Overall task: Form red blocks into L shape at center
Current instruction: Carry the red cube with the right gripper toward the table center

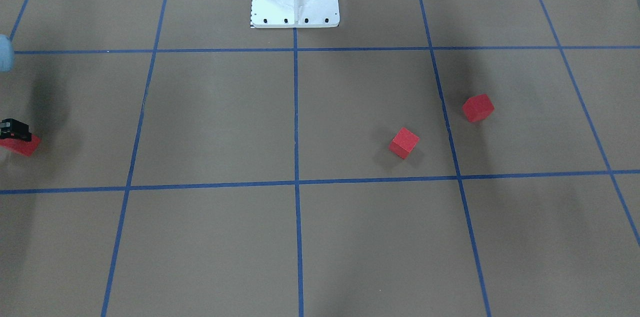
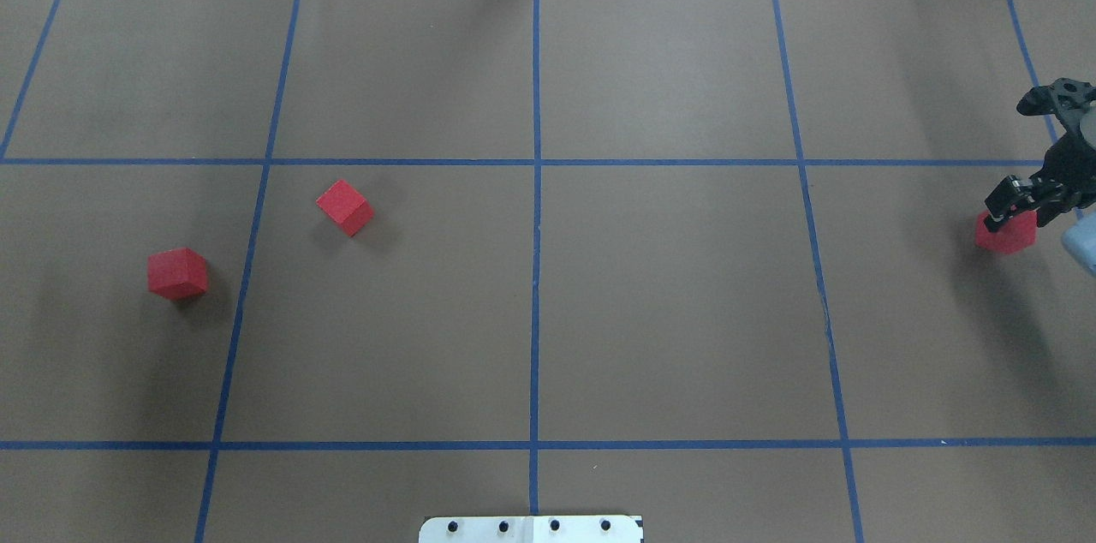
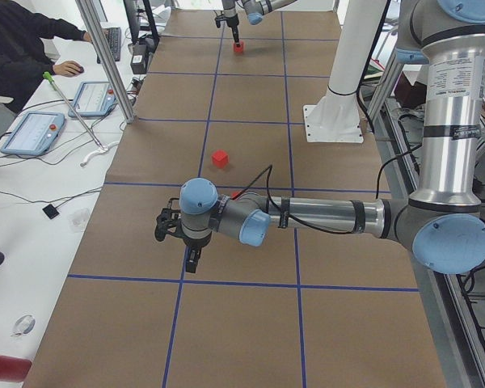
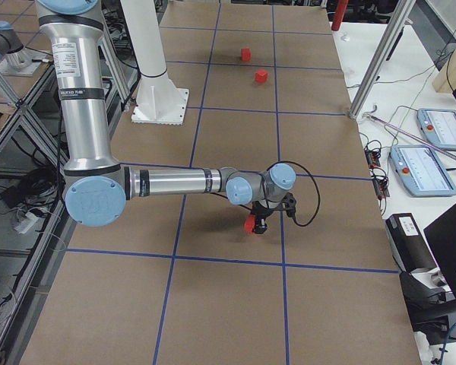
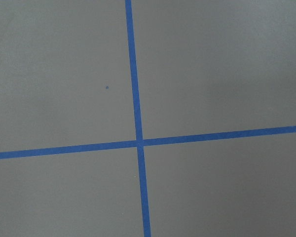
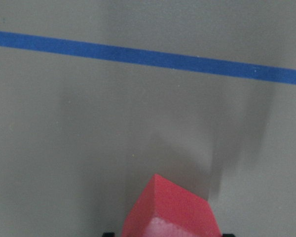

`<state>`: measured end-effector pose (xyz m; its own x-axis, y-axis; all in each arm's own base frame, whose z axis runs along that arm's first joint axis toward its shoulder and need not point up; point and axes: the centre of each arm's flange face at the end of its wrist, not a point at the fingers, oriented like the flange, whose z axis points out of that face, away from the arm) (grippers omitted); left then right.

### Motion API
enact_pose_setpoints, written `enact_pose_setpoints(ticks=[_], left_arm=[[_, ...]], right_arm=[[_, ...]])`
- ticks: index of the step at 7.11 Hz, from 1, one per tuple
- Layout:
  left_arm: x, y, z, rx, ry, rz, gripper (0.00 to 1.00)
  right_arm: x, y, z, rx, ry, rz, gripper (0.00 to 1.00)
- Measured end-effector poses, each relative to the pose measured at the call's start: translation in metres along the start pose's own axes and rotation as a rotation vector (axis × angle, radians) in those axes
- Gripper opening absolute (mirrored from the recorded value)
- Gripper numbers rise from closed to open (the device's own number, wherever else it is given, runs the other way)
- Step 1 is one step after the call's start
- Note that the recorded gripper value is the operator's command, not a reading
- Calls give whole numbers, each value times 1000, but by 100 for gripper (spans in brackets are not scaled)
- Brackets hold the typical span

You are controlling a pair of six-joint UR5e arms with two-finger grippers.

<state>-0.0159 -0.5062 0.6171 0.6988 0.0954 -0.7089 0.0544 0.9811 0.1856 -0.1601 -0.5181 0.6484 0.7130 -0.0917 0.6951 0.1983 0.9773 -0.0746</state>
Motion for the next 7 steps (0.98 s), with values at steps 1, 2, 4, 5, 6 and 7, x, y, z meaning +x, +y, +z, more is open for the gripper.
enact_pose_setpoints(ticks=[1,2,4,5,6,7], left_arm=[[0,0,0,1,0,0,100],[0,0,-1,1,1,0,100],[4,-1,-4,8,3,6,100],[6,-2,-7,13,4,10,100],[7,-2,-9,16,5,12,100],[7,-2,-10,16,5,9,100]], right_arm=[[3,2,1,-2,0,13,0],[4,2,0,-1,-1,19,0],[-2,-7,-13,24,-11,17,0],[-10,-16,-29,48,-30,10,0],[-22,-26,-48,75,-58,11,0],[-44,-33,-71,112,-85,44,0]])
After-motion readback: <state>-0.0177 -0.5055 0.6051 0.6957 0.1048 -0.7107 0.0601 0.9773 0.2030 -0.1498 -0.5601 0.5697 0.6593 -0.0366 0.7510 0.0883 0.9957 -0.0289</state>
